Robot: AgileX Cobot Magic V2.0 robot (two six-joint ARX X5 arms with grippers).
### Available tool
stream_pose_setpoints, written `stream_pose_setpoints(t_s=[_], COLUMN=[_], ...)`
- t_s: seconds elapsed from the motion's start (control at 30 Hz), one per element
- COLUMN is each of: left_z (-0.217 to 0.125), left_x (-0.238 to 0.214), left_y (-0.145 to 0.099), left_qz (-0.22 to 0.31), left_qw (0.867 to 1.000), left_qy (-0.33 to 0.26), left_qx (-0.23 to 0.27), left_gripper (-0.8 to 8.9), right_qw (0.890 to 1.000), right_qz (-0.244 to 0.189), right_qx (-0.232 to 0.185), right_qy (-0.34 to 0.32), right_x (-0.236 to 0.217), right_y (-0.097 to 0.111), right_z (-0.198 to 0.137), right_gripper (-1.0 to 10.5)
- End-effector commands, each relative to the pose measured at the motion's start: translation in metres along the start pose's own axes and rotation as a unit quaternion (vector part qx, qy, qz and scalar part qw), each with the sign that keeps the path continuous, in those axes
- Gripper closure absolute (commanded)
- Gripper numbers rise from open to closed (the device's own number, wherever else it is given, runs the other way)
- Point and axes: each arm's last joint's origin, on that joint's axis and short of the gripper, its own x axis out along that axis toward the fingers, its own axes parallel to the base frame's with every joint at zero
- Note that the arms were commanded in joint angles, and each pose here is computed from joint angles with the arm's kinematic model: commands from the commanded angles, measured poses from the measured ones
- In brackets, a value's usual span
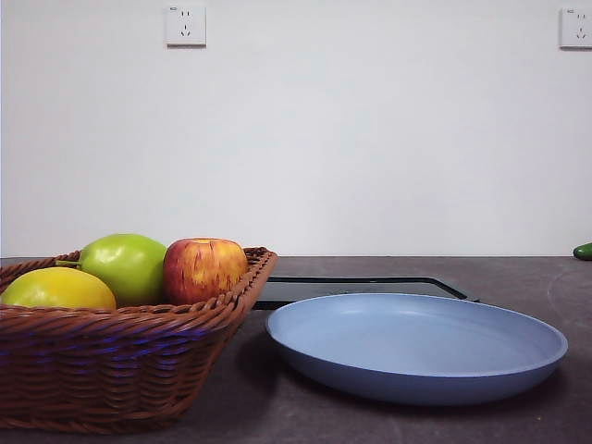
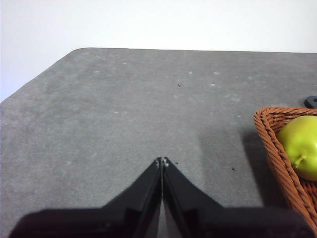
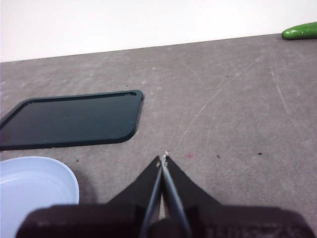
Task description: Take the lemon from the basket,put the lemon in the plate,hand out the plate
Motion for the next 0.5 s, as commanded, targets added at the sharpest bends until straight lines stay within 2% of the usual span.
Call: stream_pose_setpoints(t_s=[0.03, 0.17, 0.23, 0.3, 0.37, 0.5], left_z=[0.0, 0.003, 0.004, 0.004, 0.005, 0.01], left_x=[0.001, 0.0, 0.0, -0.001, -0.001, -0.004], left_y=[0.0, -0.004, -0.006, -0.008, -0.01, -0.013], left_qz=[-0.006, -0.066, -0.107, -0.144, -0.178, -0.231], left_qw=[0.999, 0.993, 0.988, 0.983, 0.976, 0.963], left_qy=[-0.013, -0.02, -0.015, -0.01, -0.006, -0.004], left_qx=[-0.031, -0.097, -0.111, -0.118, -0.127, -0.14], left_gripper=[8.05, 8.05, 8.05, 8.06, 8.06, 8.07], right_qw=[0.999, 0.99, 0.983, 0.978, 0.975, 0.973], right_qz=[0.002, 0.002, 0.011, 0.022, 0.023, 0.079], right_qx=[0.052, 0.138, 0.181, 0.208, 0.221, 0.218], right_qy=[-0.006, -0.017, -0.017, -0.016, -0.015, -0.005], right_x=[0.001, 0.001, 0.0, 0.0, 0.0, -0.002], right_y=[0.0, 0.0, 0.001, 0.001, 0.001, 0.005], right_z=[-0.001, 0.001, 0.002, 0.002, 0.002, 0.008], right_gripper=[9.4, 9.4, 9.4, 9.4, 9.4, 9.4])
